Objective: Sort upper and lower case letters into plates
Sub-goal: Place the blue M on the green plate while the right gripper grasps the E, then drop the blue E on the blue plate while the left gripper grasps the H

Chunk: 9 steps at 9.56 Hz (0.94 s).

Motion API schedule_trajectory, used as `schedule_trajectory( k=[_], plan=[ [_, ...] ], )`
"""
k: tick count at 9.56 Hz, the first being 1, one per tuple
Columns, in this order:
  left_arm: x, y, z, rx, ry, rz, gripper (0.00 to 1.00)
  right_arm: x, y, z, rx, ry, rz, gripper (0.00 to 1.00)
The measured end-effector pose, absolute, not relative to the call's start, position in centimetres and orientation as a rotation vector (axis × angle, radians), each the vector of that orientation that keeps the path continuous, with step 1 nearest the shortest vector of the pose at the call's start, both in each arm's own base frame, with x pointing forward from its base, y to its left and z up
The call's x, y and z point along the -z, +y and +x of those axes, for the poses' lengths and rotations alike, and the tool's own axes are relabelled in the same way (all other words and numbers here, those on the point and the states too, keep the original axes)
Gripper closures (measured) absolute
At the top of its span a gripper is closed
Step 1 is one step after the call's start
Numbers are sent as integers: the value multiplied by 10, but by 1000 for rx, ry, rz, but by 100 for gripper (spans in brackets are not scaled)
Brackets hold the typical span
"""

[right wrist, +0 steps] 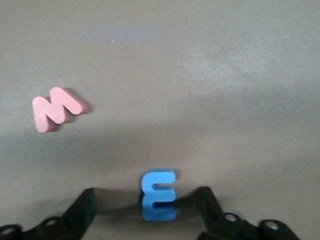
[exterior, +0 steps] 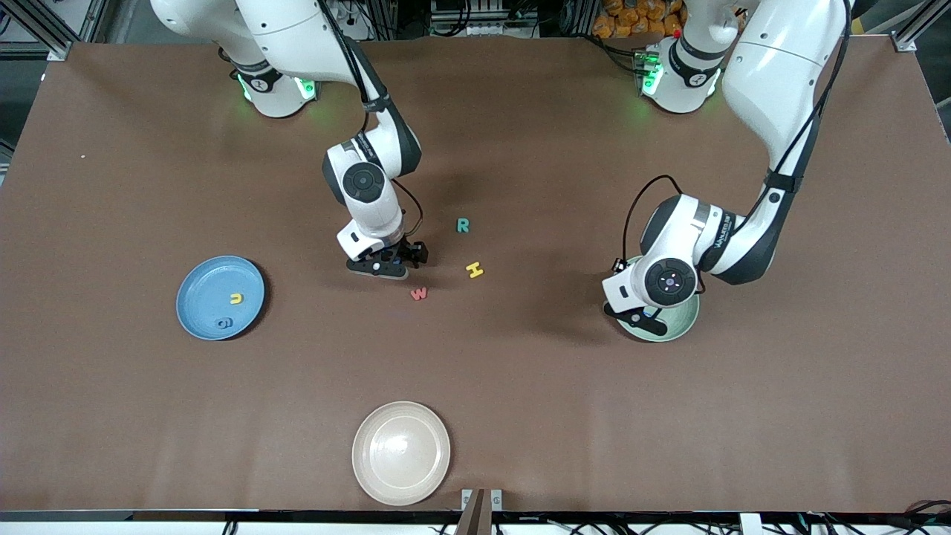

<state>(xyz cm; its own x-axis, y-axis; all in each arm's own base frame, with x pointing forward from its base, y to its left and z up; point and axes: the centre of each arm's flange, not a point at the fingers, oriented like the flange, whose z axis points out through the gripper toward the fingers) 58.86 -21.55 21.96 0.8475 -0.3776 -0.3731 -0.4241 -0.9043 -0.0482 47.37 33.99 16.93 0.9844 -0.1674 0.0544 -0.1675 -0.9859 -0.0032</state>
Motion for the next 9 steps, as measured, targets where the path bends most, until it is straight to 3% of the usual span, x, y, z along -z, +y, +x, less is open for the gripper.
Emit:
schedule_trajectory(
  k=[1,2,3,4,7,9],
  plan=[
    [-220,-220,587,-541,604,-2900,9,-174,342,475,-93,-291,3133,32],
    [-221,-232,583,-529,489,-2925,0,-177,342,476,-97,-309,3135,49],
    [-225,-258,577,-501,344,-2947,0,-179,343,477,-95,-313,3136,67],
    [-233,-300,564,-459,189,-2958,0,-180,343,477,-93,-315,3136,73],
    [-252,-410,515,-338,-301,-2936,0,-195,340,482,-89,-328,3142,73],
    [-266,-456,500,-281,-636,-2971,0,-223,312,506,-103,-308,3166,73]
  ],
)
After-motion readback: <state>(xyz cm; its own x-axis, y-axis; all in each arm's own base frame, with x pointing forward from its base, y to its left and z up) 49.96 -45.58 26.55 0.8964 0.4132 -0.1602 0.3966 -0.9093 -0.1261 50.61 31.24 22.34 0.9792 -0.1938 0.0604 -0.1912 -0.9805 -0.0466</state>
